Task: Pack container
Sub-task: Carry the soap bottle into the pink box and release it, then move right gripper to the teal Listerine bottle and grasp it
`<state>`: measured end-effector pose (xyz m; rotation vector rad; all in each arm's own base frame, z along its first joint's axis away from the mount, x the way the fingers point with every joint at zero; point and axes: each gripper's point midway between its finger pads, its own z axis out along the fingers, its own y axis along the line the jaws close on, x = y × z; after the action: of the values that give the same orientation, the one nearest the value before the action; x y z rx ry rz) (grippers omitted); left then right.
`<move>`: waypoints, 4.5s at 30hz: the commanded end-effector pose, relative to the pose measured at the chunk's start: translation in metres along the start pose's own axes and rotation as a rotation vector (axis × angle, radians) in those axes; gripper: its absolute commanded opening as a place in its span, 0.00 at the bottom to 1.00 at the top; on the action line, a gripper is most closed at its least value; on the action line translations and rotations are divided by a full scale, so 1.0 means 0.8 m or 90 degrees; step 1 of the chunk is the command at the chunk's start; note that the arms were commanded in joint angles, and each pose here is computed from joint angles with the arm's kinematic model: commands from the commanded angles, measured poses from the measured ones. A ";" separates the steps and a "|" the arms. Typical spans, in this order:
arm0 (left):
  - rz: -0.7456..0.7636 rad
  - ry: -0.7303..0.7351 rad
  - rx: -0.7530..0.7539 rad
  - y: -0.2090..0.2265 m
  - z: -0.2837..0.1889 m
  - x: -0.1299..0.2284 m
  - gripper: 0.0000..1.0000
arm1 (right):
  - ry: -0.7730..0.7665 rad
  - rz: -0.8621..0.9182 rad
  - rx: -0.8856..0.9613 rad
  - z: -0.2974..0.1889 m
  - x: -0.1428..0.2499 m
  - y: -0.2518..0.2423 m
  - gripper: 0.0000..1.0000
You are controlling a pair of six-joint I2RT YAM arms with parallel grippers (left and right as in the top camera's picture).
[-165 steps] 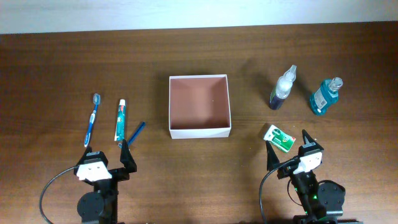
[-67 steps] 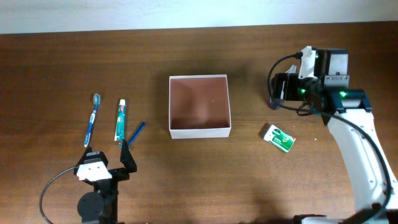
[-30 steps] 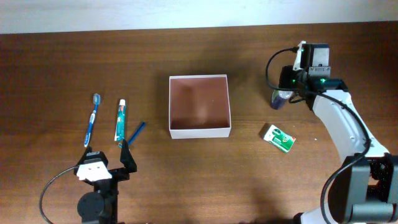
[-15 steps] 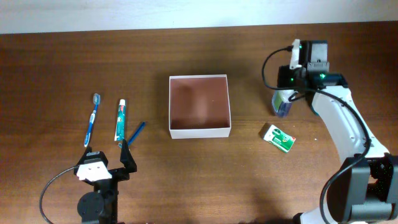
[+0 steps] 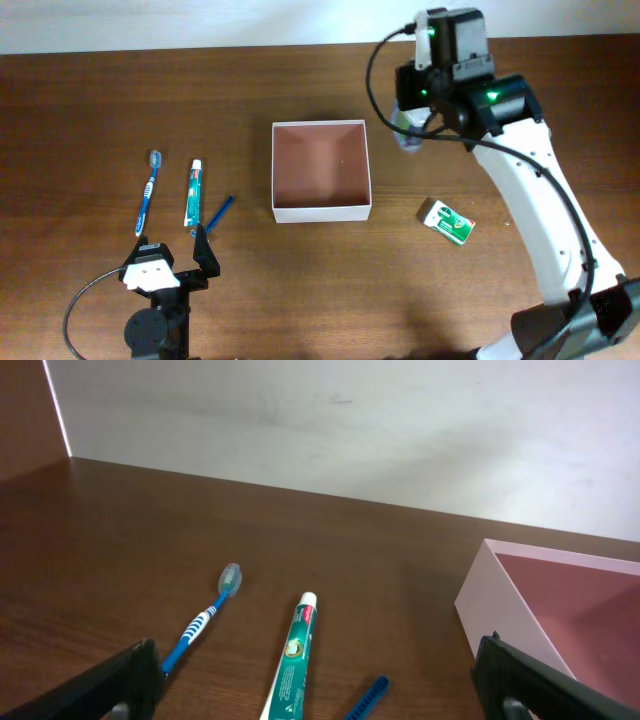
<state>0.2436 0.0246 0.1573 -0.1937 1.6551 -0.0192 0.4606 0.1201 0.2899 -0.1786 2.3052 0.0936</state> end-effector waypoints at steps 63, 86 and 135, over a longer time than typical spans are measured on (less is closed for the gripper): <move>0.010 0.002 -0.007 0.003 0.001 0.003 1.00 | -0.017 0.108 -0.015 0.162 0.071 0.243 0.12; 0.010 0.002 -0.007 0.003 0.001 0.003 0.99 | -0.012 0.113 -0.075 0.167 0.071 0.267 0.63; 0.010 0.002 -0.007 0.003 0.001 0.003 0.99 | 0.280 0.221 0.177 -0.016 0.085 -0.287 0.88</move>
<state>0.2436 0.0246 0.1572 -0.1938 1.6555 -0.0192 0.4494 -0.1231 0.2438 0.4890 2.7071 -0.1634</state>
